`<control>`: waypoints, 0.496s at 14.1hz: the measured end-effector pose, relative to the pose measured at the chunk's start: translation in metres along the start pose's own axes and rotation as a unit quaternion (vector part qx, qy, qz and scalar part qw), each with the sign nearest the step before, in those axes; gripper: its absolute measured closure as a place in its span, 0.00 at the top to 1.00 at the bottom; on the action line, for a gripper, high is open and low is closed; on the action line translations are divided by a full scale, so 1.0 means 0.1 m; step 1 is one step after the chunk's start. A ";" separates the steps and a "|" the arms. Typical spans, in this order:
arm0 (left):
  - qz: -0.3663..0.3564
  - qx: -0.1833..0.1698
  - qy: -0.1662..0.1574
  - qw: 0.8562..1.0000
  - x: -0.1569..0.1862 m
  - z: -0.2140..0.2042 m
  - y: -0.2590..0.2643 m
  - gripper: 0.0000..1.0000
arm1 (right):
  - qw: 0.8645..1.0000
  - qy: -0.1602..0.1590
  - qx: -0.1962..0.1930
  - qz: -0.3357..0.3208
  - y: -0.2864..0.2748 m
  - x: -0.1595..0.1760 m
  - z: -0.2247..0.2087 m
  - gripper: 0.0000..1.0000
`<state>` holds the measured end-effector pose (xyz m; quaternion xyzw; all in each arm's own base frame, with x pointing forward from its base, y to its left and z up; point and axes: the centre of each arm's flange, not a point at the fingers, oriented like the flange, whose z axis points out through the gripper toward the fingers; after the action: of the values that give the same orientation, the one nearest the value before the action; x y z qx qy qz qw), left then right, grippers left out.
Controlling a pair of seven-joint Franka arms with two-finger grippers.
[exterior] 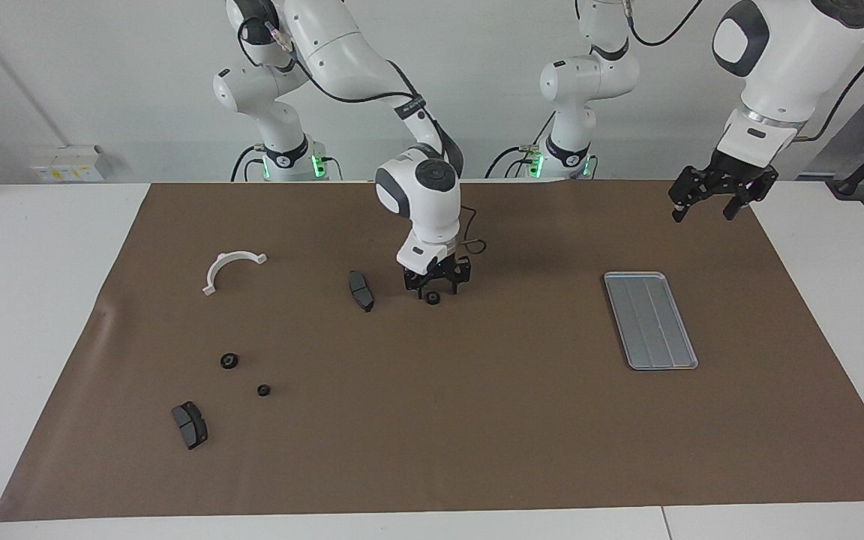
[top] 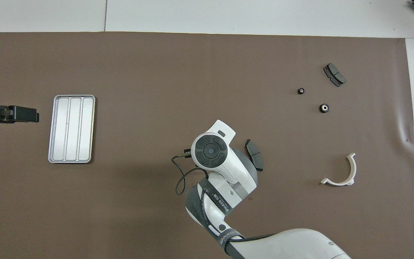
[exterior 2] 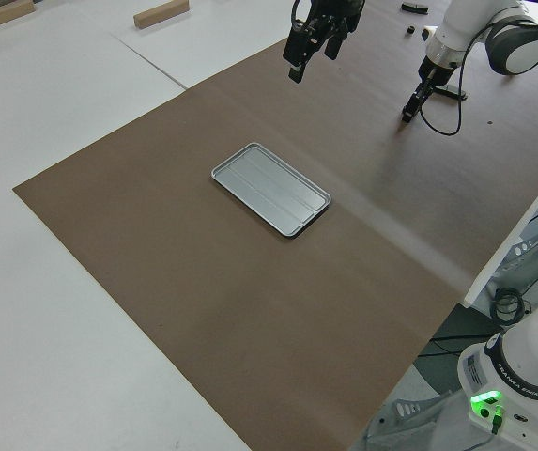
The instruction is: Place bearing gear from tray to pile
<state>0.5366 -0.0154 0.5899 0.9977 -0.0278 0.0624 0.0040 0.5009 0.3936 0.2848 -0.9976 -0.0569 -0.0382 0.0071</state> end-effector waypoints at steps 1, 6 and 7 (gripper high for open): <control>-0.001 0.000 0.001 1.000 0.00 0.00 -0.01 1.00 | 1.000 0.000 0.000 0.000 0.00 0.00 0.00 0.58; -0.002 0.000 -0.001 1.000 0.00 0.00 -0.02 1.00 | 1.000 0.002 -0.001 0.003 0.04 0.03 -0.03 0.34; -0.002 0.000 -0.001 1.000 0.00 0.00 -0.02 1.00 | 1.000 0.002 -0.001 0.003 0.04 0.03 -0.03 0.34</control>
<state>0.5364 -0.0132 0.5904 0.9978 -0.0259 0.0615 0.0041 0.5040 0.3898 0.2879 -0.9977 -0.0535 -0.0406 0.0069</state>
